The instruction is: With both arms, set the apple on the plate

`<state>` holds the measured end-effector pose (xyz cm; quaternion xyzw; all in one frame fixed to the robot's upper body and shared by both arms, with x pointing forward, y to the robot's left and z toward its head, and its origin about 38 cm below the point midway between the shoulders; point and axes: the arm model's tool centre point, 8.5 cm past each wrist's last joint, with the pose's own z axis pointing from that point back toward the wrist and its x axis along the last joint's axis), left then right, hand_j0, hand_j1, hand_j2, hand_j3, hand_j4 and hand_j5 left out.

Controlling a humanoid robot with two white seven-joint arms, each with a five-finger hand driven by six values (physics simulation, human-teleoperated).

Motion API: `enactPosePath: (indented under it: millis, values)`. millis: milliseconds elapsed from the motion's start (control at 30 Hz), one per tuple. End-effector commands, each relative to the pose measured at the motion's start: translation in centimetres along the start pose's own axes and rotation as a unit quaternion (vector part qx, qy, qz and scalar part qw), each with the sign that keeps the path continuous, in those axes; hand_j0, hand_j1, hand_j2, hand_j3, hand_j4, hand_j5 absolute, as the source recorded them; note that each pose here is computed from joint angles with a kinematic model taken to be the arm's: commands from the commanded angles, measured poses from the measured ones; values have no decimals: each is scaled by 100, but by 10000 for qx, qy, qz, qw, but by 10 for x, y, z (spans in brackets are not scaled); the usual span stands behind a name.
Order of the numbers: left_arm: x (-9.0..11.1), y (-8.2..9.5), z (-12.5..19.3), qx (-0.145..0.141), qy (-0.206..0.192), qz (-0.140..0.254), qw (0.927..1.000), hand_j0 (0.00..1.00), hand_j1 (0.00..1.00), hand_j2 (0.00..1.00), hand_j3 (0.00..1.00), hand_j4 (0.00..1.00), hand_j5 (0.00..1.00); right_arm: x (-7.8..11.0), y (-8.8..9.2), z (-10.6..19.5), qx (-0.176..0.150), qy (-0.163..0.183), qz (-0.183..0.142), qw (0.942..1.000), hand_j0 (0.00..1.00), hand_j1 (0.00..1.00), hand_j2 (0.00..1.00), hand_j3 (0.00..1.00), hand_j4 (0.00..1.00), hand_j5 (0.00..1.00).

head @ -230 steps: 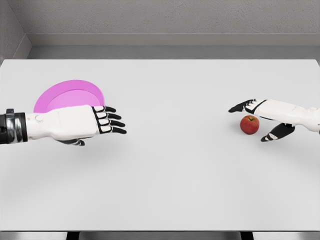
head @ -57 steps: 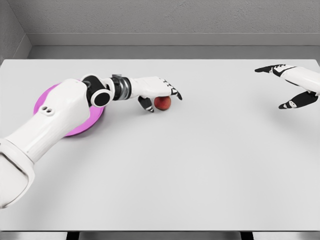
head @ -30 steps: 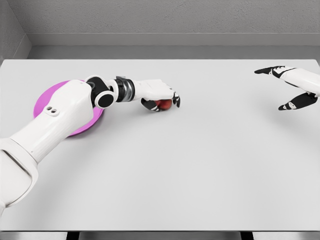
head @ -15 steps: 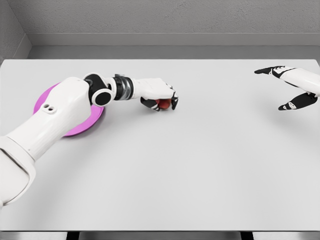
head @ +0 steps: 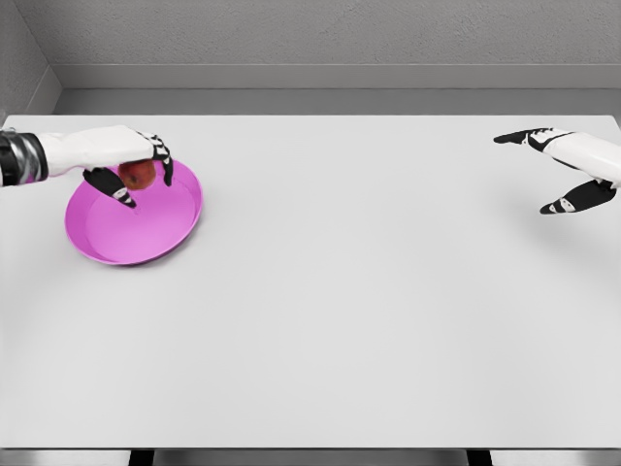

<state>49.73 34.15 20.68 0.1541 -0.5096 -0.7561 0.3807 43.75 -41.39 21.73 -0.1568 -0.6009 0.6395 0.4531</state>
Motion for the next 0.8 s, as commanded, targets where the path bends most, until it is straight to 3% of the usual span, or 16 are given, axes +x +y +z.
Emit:
enactPosePath:
  millis: [0, 167, 233, 267, 300, 333, 367, 400, 433, 467, 500, 767]
  values:
    - [-20, 4, 30, 133, 317, 147, 9993, 43, 43, 43, 43, 43, 43, 0, -1, 0, -26, -4, -30, 10000, 100, 100, 100, 100, 100, 100]
    - [-14, 5, 22, 158, 205, 150, 9996, 59, 59, 59, 59, 59, 59, 0, -1, 0, -26, -4, -30, 10000, 100, 100, 100, 100, 100, 100]
    - [-8, 8, 18, 258, 81, 232, 9994, 80, 80, 80, 80, 80, 80, 0, -1, 0, -21, 0, -25, 10000, 100, 100, 100, 100, 100, 100]
    - [-7, 11, 17, 318, 36, 271, 9991, 96, 96, 96, 96, 96, 96, 0, -1, 0, -26, -4, -30, 10000, 100, 100, 100, 100, 100, 100]
    - [-3, 16, 16, 373, -43, 250, 9990, 100, 100, 100, 100, 100, 100, 0, -1, 0, -21, 0, -25, 10000, 100, 100, 100, 100, 100, 100]
    - [13, 28, 12, 482, -288, 98, 9984, 100, 100, 100, 100, 100, 100, 0, 0, 0, -8, -1, -31, 10000, 100, 100, 100, 100, 100, 100]
    - [44, 41, -2, 584, -749, -132, 9954, 100, 100, 100, 100, 100, 100, 0, 0, 1, -16, 1, -30, 10000, 100, 100, 100, 100, 100, 100]
    - [106, 60, -34, 785, -1638, -433, 9824, 100, 100, 100, 100, 100, 100, 0, 0, 0, -8, -1, -31, 10000, 100, 100, 100, 100, 100, 100]
    - [155, 69, -57, 928, -2301, -580, 9670, 100, 100, 100, 100, 100, 100, 0, 0, 1, -6, 5, -26, 10000, 100, 100, 100, 100, 100, 100]
    - [191, 75, -70, 1035, -2765, -669, 9531, 100, 100, 100, 100, 100, 100, 0, 0, 1, -6, 5, -26, 10000, 100, 100, 100, 100, 100, 100]
    - [200, 75, -74, 1037, -2886, -674, 9494, 100, 100, 100, 100, 100, 100, 0, 0, 1, -18, 4, -31, 10000, 100, 100, 100, 100, 100, 100]
    - [199, 68, -77, 988, -2862, -640, 9509, 100, 100, 100, 100, 100, 100, -1, 2, 1, 9, 14, -45, 10000, 100, 100, 100, 100, 100, 100]
